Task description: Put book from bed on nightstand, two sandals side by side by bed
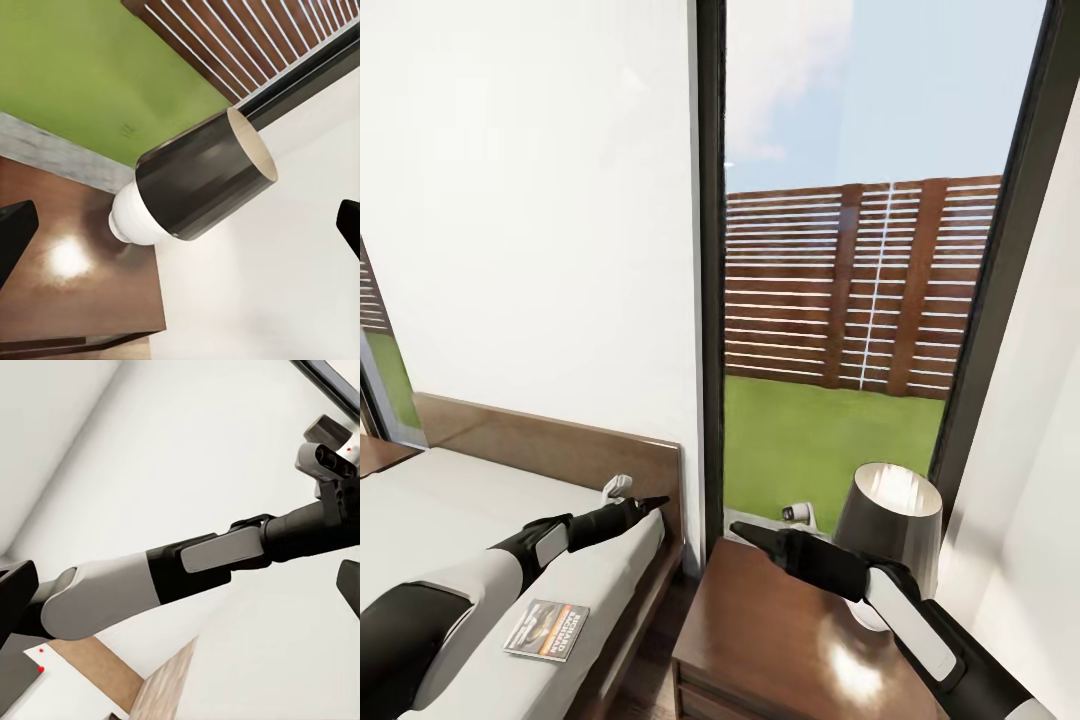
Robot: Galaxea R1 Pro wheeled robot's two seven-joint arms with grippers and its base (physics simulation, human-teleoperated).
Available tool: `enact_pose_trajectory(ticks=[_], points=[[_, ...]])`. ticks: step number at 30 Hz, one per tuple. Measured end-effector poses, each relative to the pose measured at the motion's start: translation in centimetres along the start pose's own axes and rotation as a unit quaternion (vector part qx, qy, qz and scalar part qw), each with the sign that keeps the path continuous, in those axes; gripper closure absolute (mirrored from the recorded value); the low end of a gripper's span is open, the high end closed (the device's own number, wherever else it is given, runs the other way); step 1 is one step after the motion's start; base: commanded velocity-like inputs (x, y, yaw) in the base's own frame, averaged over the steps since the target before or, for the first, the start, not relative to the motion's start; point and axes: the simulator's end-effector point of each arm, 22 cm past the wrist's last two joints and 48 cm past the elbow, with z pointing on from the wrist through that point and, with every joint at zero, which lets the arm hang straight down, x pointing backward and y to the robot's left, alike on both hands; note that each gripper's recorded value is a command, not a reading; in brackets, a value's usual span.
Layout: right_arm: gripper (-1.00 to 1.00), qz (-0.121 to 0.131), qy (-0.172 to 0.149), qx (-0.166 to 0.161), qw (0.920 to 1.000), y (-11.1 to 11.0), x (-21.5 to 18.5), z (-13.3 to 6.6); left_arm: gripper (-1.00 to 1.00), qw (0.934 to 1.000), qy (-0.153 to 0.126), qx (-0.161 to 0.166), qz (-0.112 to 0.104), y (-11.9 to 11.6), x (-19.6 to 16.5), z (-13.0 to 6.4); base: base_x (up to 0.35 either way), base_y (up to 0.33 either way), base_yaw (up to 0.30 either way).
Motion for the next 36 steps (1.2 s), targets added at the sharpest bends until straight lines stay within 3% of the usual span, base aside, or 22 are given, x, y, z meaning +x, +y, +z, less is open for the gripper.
enact_pose_trajectory(ticks=[15, 36], points=[[-1.0, -0.001, -0.001, 0.002, 1.0, -0.1, -0.1, -0.1, -1.0, 1.0, 0.0, -0.001, 0.0, 0.0, 0.0, 0.0, 0.0, 0.0, 0.0], [-1.0, -0.001, -0.002, 0.001, 1.0, -1.9, 0.5, -0.3, -1.0, 1.0, 0.0, -0.001, 0.001, 1.7, 0.7, 0.9, 0.0, 0.0, 0.0]])
